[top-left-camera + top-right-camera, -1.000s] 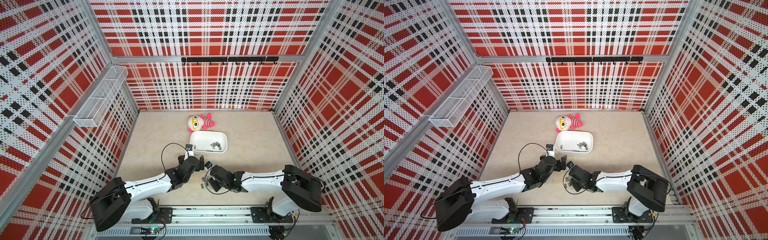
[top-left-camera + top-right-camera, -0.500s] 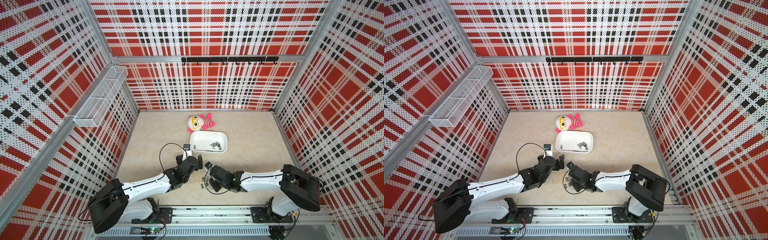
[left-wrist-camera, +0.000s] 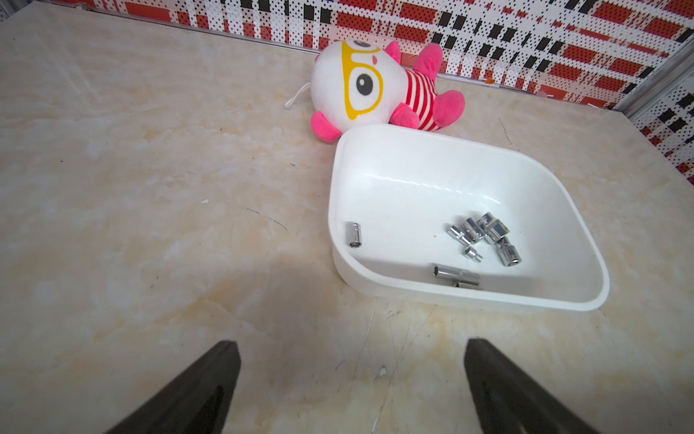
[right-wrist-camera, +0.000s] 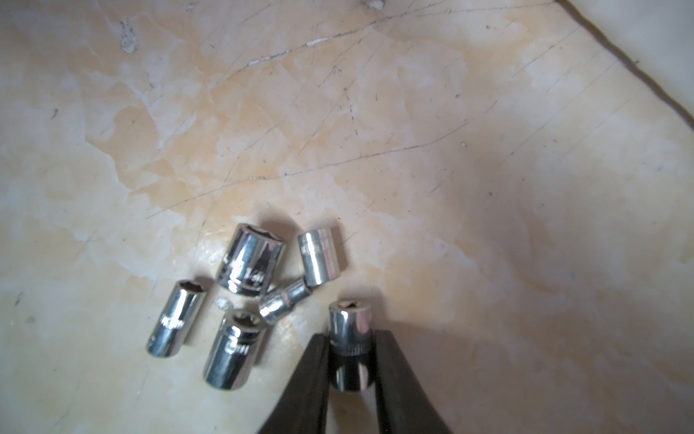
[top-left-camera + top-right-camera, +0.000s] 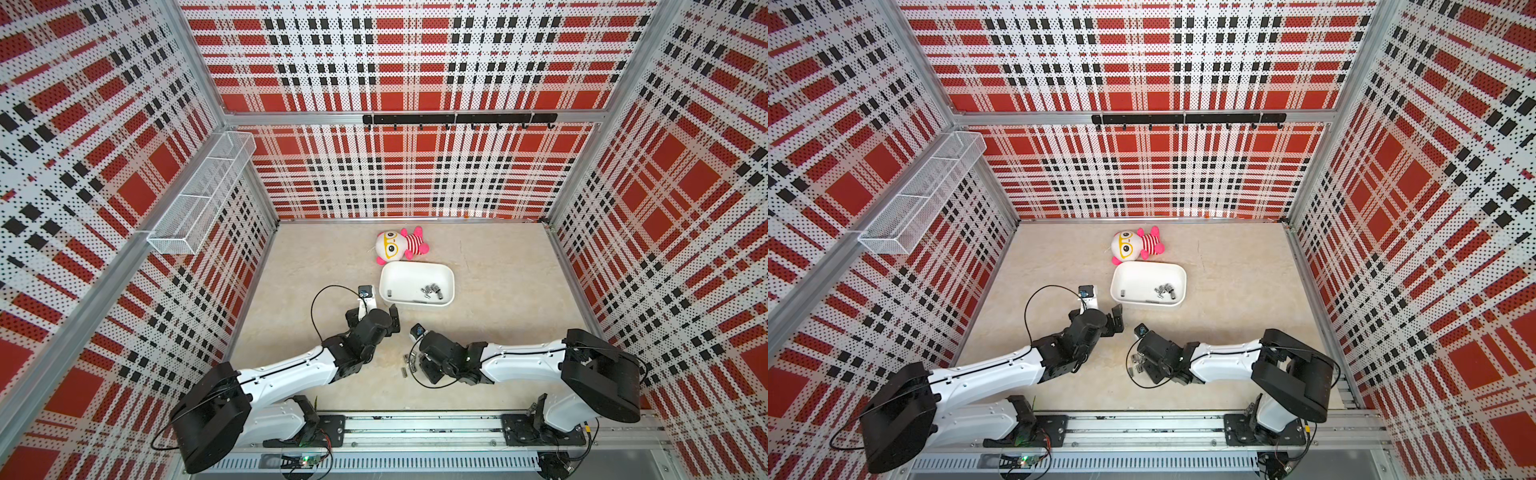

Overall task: Put the socket on the desktop into the storage box
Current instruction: Pick up the socket head from the center of the board, then place the socket head in the storage box, then pick up the socket head from the center of the board, then place the socket head in the storage box.

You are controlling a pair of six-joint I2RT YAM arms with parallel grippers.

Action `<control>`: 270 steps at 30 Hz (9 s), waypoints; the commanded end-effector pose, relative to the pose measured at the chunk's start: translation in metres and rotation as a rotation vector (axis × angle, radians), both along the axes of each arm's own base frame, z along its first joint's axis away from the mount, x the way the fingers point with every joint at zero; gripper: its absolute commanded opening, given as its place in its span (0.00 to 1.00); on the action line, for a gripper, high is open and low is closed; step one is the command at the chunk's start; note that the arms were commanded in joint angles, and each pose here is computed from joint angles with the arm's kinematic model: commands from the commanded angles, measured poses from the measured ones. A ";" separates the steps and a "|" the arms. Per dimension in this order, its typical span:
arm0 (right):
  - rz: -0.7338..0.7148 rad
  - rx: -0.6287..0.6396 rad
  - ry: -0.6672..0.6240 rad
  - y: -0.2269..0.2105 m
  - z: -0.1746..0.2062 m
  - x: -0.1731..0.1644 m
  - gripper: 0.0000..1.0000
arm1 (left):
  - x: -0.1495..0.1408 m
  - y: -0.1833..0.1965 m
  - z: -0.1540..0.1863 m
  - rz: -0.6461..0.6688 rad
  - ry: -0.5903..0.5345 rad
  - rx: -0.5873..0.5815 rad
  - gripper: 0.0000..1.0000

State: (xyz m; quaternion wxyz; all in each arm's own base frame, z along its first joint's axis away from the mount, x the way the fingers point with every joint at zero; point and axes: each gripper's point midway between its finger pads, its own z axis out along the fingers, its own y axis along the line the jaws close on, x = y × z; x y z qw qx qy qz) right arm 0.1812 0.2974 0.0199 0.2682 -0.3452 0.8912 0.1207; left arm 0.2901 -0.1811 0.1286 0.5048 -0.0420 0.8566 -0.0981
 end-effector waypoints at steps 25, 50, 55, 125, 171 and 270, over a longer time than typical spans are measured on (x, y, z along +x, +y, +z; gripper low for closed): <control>-0.278 0.183 -0.225 -0.052 0.125 0.059 0.10 | -0.002 0.006 0.011 0.008 -0.021 -0.042 1.00; -0.431 0.130 -0.004 -0.017 0.062 0.226 0.17 | -0.003 0.001 0.011 -0.023 -0.016 -0.060 1.00; -0.432 0.129 -0.001 -0.017 0.064 0.227 0.27 | -0.003 0.001 0.011 -0.022 -0.016 -0.060 1.00; -0.665 0.443 -0.335 -0.186 0.111 0.056 0.47 | -0.117 -0.086 -0.050 0.001 0.211 -0.123 0.53; -0.654 0.438 -0.318 -0.182 0.107 0.057 0.47 | -0.105 -0.084 -0.107 0.022 0.325 -0.074 0.36; -0.626 0.426 -0.299 -0.175 0.102 0.058 0.47 | 0.091 -0.125 -0.006 -0.241 0.017 0.002 0.00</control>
